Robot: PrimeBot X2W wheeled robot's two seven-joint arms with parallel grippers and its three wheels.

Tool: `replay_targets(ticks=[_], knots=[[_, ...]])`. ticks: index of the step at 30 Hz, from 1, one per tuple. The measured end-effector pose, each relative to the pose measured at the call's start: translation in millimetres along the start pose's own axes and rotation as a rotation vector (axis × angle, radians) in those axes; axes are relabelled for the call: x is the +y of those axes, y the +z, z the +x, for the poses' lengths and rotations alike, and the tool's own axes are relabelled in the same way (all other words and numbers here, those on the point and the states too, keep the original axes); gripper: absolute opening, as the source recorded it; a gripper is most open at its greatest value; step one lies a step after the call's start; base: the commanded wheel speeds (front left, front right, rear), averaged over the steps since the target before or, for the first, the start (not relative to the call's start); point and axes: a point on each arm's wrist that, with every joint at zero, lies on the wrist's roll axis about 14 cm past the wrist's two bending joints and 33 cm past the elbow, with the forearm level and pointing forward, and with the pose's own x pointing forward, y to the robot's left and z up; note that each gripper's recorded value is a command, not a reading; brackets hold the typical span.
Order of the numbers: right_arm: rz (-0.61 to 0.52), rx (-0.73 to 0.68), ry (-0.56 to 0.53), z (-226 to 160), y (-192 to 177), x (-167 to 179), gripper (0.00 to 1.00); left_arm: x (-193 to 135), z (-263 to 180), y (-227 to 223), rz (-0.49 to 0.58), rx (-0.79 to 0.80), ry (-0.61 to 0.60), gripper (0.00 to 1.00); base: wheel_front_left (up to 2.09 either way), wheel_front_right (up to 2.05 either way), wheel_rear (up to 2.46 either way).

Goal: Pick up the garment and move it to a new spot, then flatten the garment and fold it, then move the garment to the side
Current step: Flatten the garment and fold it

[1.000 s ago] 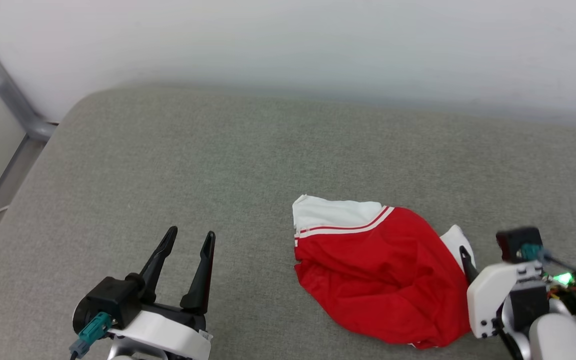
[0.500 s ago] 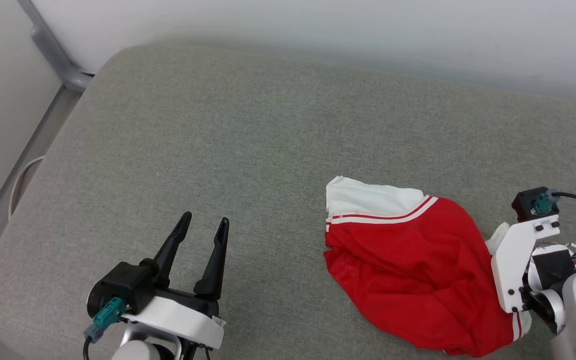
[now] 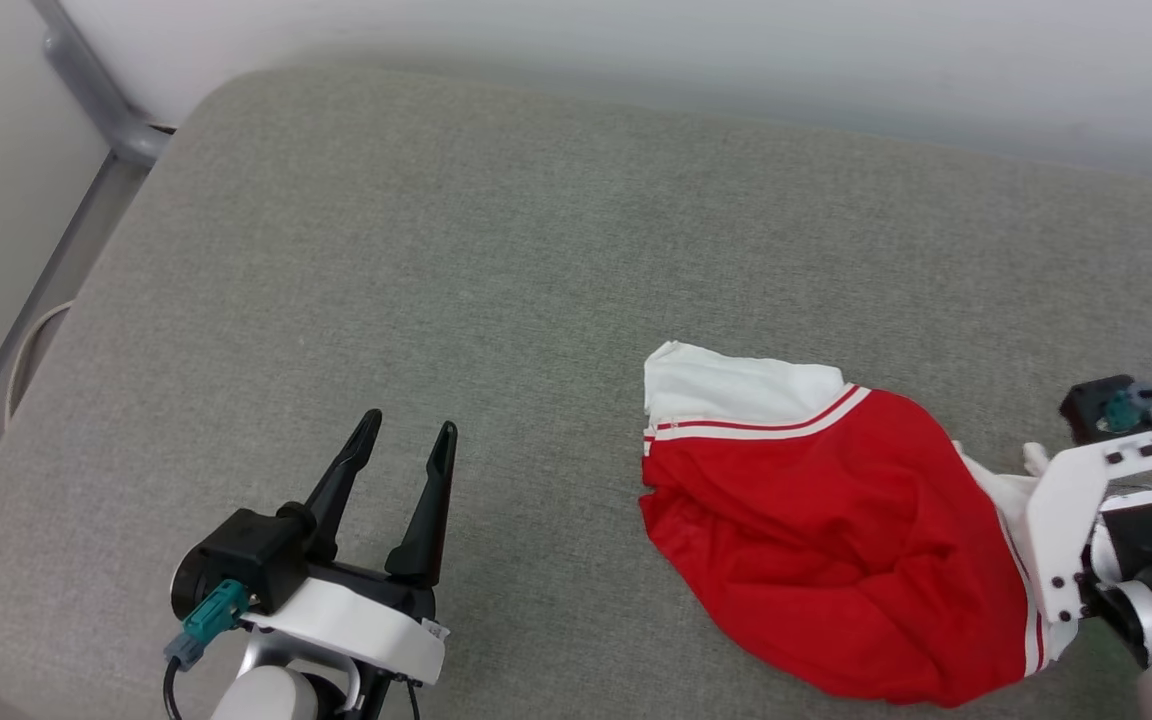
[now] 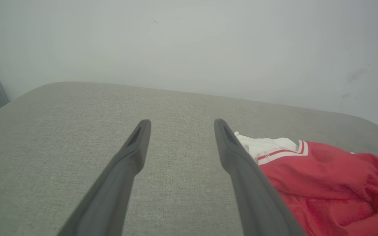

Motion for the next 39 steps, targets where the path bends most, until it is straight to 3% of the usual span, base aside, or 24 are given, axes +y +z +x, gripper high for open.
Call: replay_targets(ticks=[10, 15, 16, 17, 18, 24, 34, 39], knots=[[0.111, -0.093, -0.274, -45.0, -10.0, -106.6, 0.00, -25.0, 10.7, 6.8, -0.016, -0.028, -0.084, 1.00, 0.00, 0.00, 0.00], [0.159, -0.047, -0.342, -55.4, -40.9, -128.7, 0.00, -34.8, 13.6, 7.1, -0.021, -0.031, -0.115, 1.00, 0.00, 0.00, 0.00], [0.167, -0.042, -0.343, -55.3, -46.5, -128.0, 0.72, -36.3, 13.8, 6.8, -0.022, -0.031, -0.120, 1.00, 0.00, 0.00, 0.00], [0.179, -0.041, -0.342, -54.9, -51.1, -127.0, 0.94, -37.7, 14.0, 5.8, -0.024, -0.028, -0.124, 1.00, 0.00, 0.00, 0.00], [0.189, -0.043, -0.346, -55.1, -55.2, -127.1, 1.00, -39.2, 14.4, 5.2, -0.025, -0.026, -0.129, 1.00, 0.00, 0.00, 0.00], [0.207, -0.126, -0.391, -62.3, -56.9, -131.6, 1.00, -46.1, 16.0, 5.9, -0.026, -0.028, -0.152, 1.00, 0.00, 0.00, 0.00], [0.192, -0.643, -0.409, -113.9, 18.2, -115.9, 1.00, -61.8, 16.1, 17.4, -0.042, -0.065, -0.196, 1.00, 0.00, 0.00, 0.00], [0.247, -0.829, -0.377, -135.0, 20.7, -92.4, 1.00, -70.1, 15.5, 17.0, -0.062, -0.068, -0.210, 1.00, 0.00, 0.00, 0.00]])
